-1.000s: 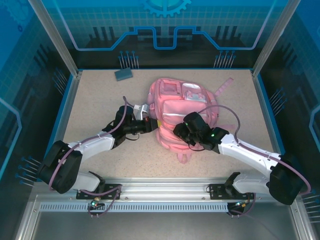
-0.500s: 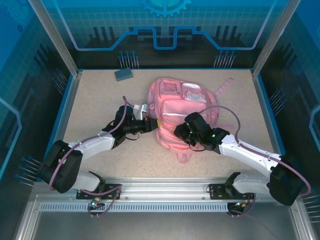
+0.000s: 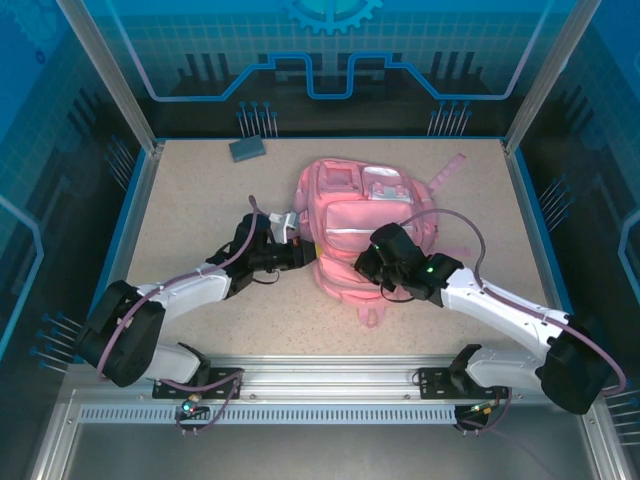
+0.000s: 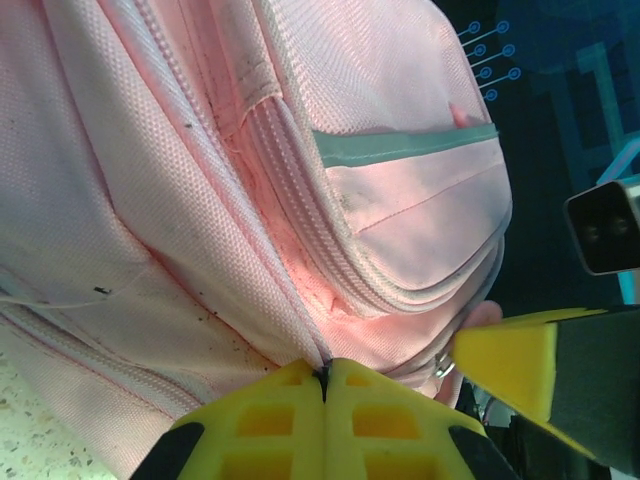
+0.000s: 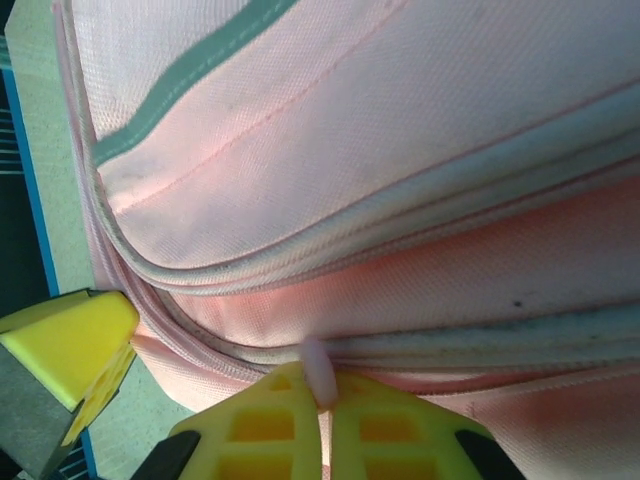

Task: Pack the student bag
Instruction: Zip the student bag at the top-center of the table.

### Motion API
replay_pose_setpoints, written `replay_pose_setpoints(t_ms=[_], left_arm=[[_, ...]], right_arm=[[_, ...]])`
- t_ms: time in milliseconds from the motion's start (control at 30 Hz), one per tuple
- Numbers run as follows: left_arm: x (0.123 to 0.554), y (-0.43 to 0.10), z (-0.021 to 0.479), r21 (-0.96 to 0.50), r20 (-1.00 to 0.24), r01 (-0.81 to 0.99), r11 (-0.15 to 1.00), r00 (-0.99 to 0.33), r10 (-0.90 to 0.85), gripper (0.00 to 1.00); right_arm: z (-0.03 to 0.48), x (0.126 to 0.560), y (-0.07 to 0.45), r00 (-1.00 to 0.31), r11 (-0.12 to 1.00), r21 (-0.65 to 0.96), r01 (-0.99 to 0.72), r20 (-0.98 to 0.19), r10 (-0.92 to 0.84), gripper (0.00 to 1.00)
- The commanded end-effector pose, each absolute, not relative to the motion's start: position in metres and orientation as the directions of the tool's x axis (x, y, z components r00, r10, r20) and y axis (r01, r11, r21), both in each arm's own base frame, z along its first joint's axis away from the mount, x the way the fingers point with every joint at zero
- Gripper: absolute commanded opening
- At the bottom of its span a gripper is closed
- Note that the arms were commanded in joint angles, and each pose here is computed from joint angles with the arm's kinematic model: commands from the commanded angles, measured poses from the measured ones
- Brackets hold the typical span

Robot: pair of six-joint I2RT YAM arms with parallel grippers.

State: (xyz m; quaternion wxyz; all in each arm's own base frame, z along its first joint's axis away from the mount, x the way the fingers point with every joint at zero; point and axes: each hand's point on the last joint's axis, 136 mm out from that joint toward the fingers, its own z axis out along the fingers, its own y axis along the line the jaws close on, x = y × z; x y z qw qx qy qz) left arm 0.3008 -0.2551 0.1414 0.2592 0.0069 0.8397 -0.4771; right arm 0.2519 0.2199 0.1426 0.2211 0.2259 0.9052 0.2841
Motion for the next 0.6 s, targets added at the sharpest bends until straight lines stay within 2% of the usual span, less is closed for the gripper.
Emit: replay_pose_setpoints(t_ms=[0,100,200,367,567], left_arm=[[0.323,-0.238,0.16,-0.747,-0.534,0.276,0.604,-0.79,-0.3,0.0],[0.324,-0.236,0.159,-0.744,-0.532,0.265,0.614,-0.79,-0.304,0.0],[0.325,-0.236,0.16,-0.747,-0.531,0.265,0.61,-0.79,-0.306,0.0],[0.328,-0.231,0.16,-0.739,-0.53,0.244,0.627,-0.786,-0.318,0.0],[0.339,-0.192,0.152,-0.698,-0.522,0.129,0.704,-0.765,-0.377,0.0]], right_arm=[[0.127,0.243,0.158,-0.744,0.823,0.408,0.394,-0.385,0.547,0.08],[0.131,0.242,0.147,-0.732,0.835,0.376,0.402,-0.416,0.54,0.07],[0.134,0.244,0.144,-0.731,0.849,0.362,0.385,-0.441,0.52,0.0],[0.143,0.251,0.131,-0.728,0.885,0.32,0.339,-0.507,0.462,0.0],[0.156,0.269,0.098,-0.729,0.942,0.187,0.28,-0.596,0.335,0.0]])
